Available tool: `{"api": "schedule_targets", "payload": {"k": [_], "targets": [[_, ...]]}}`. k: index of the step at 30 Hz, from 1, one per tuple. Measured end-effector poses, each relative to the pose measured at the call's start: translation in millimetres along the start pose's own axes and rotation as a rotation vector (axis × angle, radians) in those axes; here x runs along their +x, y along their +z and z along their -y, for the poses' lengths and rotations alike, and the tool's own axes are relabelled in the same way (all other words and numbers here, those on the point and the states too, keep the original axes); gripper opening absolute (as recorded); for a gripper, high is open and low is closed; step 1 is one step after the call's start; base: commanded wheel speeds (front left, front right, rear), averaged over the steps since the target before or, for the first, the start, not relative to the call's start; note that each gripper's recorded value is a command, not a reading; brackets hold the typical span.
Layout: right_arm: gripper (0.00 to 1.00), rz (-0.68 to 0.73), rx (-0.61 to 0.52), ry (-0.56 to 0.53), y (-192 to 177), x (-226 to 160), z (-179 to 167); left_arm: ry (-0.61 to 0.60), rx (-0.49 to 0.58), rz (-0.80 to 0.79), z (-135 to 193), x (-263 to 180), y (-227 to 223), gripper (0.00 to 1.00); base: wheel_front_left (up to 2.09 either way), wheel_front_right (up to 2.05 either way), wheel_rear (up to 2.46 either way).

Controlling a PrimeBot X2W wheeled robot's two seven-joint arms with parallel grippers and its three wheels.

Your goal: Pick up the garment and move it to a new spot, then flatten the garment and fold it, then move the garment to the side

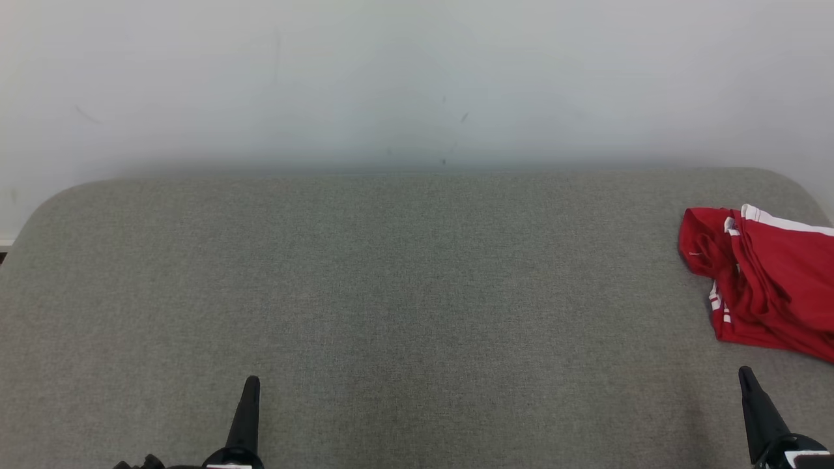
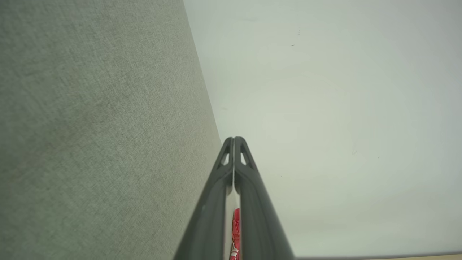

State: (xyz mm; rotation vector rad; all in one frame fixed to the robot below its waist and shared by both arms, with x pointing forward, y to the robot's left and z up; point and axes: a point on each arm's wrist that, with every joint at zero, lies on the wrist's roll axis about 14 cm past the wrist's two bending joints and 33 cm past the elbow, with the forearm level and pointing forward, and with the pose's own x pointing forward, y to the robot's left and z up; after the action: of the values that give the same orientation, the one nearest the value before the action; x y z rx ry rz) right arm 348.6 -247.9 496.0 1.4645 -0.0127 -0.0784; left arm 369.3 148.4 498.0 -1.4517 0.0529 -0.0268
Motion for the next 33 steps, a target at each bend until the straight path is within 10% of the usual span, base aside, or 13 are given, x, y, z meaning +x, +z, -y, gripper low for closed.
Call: {"api": "schedule_targets", "payload": {"k": [33], "targets": [[0.0,0.005,0.11,0.031,8.3,-1.1,-5.4,-0.009,-0.12,-0.013,3.9,3.6,-3.6,0.0,0.0,0.0,0.0]]}}
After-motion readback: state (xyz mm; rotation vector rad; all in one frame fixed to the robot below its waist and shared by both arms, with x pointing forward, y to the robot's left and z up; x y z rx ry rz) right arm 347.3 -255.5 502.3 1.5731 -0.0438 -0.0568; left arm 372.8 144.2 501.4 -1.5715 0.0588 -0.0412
